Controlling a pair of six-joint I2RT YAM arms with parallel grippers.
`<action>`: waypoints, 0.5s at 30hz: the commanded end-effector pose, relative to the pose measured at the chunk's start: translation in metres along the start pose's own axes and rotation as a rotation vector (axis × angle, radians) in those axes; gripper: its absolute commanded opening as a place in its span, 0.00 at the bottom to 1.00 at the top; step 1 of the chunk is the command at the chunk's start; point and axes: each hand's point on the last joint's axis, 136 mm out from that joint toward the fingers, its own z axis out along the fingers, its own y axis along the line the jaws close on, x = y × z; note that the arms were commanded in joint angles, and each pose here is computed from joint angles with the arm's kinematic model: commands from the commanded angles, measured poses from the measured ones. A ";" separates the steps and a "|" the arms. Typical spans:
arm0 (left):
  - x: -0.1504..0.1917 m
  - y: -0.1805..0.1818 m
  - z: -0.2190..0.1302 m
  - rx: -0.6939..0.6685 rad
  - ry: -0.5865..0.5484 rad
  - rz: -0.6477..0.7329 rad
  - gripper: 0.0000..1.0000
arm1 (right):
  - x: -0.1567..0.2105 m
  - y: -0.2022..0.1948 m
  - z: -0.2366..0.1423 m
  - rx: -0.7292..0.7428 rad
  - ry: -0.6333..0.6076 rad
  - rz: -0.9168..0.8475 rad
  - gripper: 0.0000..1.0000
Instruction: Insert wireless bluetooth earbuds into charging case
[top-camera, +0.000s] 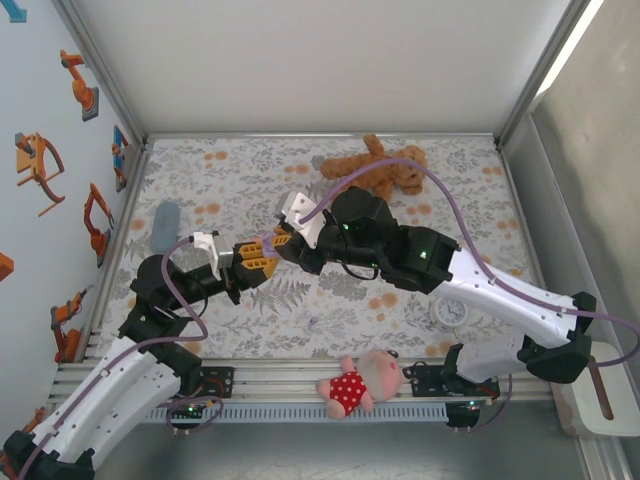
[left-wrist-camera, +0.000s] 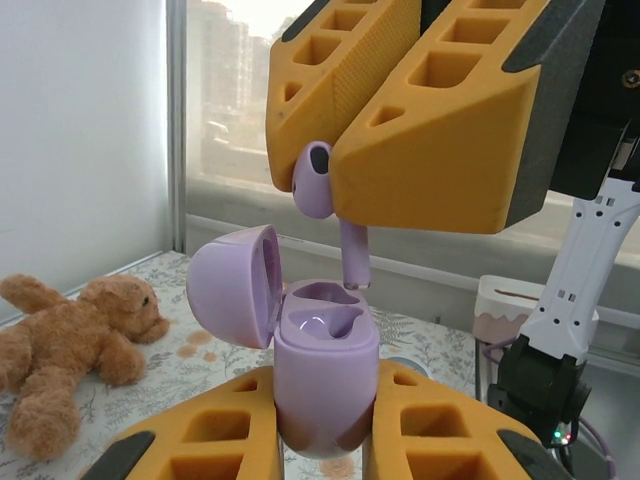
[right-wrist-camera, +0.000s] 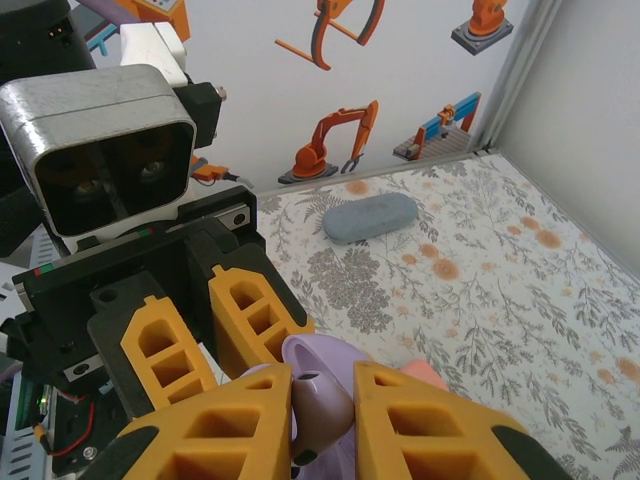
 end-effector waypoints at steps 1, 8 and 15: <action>-0.006 -0.008 -0.002 0.031 -0.024 0.016 0.01 | -0.021 0.003 -0.005 -0.007 -0.054 -0.029 0.19; -0.006 -0.008 -0.001 0.032 -0.026 0.017 0.01 | -0.016 0.006 -0.001 -0.013 -0.032 -0.033 0.20; -0.006 -0.008 -0.002 0.033 -0.025 0.017 0.01 | -0.009 0.006 0.006 -0.010 0.000 -0.043 0.20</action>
